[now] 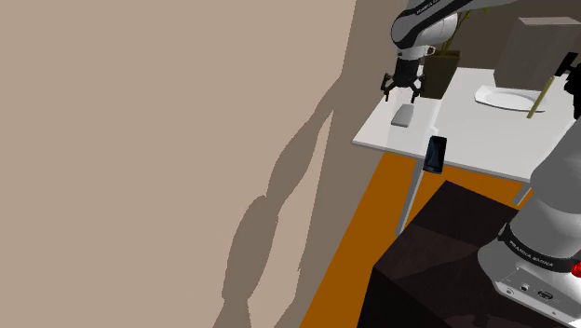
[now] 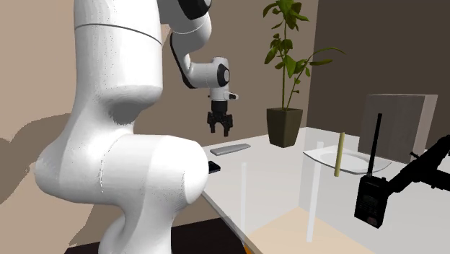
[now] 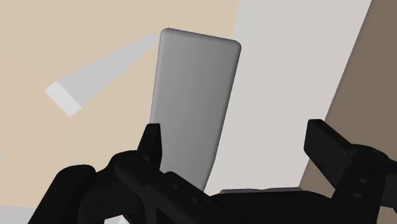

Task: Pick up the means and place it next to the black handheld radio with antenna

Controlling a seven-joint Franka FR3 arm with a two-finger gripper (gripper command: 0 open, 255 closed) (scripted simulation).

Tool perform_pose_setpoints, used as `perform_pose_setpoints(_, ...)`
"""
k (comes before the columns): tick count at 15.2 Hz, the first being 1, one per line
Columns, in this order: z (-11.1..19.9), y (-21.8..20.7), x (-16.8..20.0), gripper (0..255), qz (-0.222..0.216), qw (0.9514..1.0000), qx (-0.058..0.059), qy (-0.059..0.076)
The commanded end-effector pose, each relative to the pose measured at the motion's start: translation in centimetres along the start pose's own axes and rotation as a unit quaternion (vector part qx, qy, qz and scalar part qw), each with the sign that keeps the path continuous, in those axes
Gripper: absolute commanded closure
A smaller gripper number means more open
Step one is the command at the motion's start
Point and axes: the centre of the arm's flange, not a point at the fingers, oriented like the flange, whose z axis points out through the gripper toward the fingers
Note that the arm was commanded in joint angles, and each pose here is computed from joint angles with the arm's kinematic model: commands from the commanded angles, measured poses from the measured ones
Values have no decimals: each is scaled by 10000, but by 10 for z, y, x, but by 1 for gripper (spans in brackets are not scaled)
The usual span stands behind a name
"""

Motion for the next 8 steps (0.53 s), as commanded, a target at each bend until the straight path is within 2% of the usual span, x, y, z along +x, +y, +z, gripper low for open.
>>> perform_pose_setpoints(1, 12, 8, 20, 0, 343, 9994, -22, 5)
perform_pose_setpoints(5, 35, 34, 55, 0, 969, 9953, -58, 3)
perform_pose_setpoints(8, 51, 34, 55, 0, 969, 9953, -58, 3)
